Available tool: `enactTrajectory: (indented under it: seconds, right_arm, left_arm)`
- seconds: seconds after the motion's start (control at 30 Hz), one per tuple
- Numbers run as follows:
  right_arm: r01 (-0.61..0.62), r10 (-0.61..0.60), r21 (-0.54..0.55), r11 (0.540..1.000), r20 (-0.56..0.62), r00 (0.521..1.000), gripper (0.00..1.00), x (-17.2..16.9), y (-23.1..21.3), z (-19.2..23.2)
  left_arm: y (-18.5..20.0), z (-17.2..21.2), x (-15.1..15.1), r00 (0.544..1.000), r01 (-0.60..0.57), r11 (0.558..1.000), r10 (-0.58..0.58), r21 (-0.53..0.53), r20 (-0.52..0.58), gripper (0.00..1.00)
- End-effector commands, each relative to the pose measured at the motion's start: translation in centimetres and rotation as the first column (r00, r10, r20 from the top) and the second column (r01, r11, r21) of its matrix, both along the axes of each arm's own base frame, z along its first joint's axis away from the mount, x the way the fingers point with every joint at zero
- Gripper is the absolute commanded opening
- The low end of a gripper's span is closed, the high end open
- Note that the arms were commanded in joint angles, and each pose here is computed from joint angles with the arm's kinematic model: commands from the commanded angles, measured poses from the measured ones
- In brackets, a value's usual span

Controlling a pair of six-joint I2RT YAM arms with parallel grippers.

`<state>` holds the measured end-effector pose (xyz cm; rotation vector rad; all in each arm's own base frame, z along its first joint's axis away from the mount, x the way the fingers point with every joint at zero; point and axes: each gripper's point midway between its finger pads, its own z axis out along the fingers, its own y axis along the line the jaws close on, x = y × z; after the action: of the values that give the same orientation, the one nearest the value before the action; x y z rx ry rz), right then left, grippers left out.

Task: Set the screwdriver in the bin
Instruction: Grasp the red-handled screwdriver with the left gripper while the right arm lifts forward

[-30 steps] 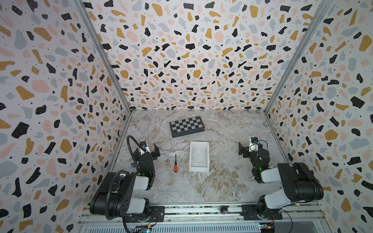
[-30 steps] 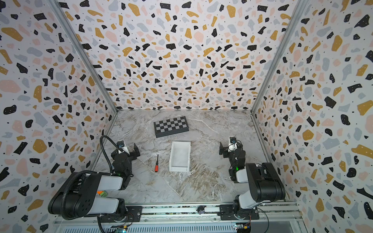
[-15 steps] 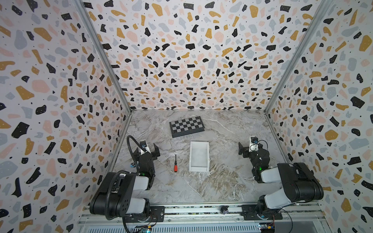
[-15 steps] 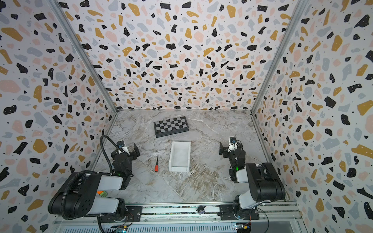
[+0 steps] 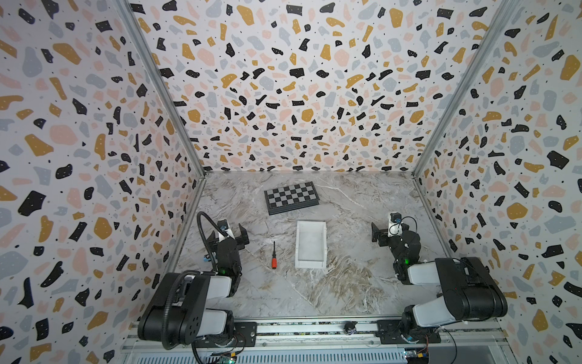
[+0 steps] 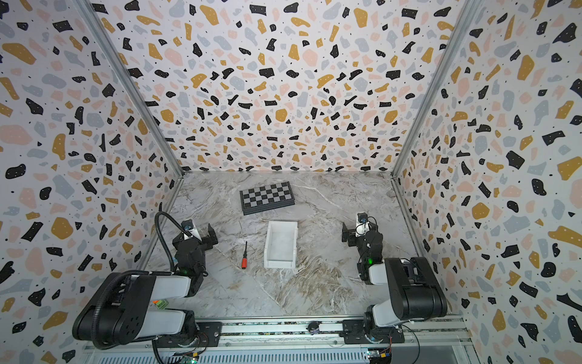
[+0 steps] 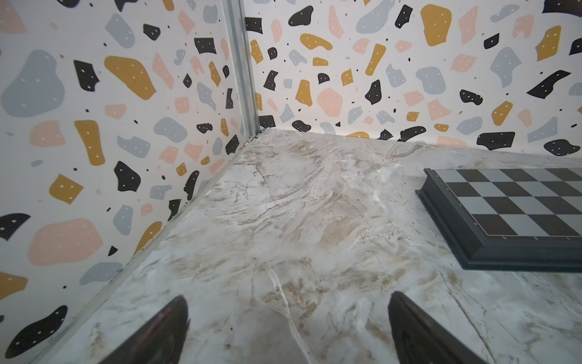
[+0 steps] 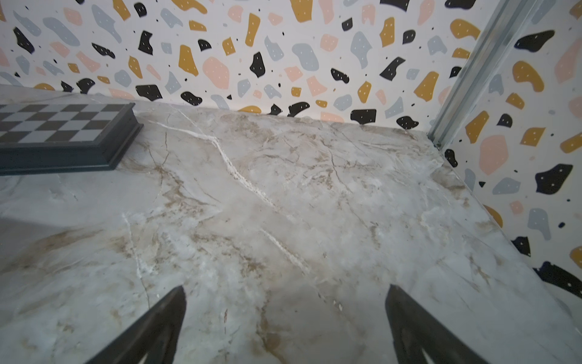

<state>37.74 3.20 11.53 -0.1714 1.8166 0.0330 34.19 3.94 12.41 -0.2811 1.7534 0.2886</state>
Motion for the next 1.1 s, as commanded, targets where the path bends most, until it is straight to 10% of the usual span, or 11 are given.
enactTrajectory:
  seconds: [0.0,0.23,0.53,0.7,1.07]
  right_arm:
    - [0.02,-0.017,0.034,0.999,-0.075,0.997,0.99,1.8,0.0,2.8]
    - [-0.028,0.054,0.188,0.982,-0.138,0.989,0.99,0.4,1.6,8.2]
    - [-0.11,0.208,0.342,0.933,-0.263,0.942,0.99,-3.2,6.0,12.0]
    - [-0.245,0.354,0.364,0.899,-0.272,0.895,0.99,-5.1,9.6,12.8]
    - [-0.32,0.434,0.321,0.891,-0.397,0.809,0.99,-7.7,12.2,10.4]
  left_arm:
    - [1.9,3.7,1.1,0.989,-0.149,0.986,0.15,-0.08,0.0,1.0]
    - [3.8,8.4,-1.2,0.916,-0.4,0.852,0.38,-0.337,-0.126,1.0]
    - [-4.1,5.6,-2.0,0.97,-0.15,0.76,-0.01,-0.632,-0.241,1.0]
    - [-8.1,4.3,-3.5,0.899,-0.12,0.887,-0.094,-0.446,-0.428,1.0]
    - [-15.4,-1.9,-6.3,0.749,0.01,0.926,-0.256,-0.377,-0.611,0.88]
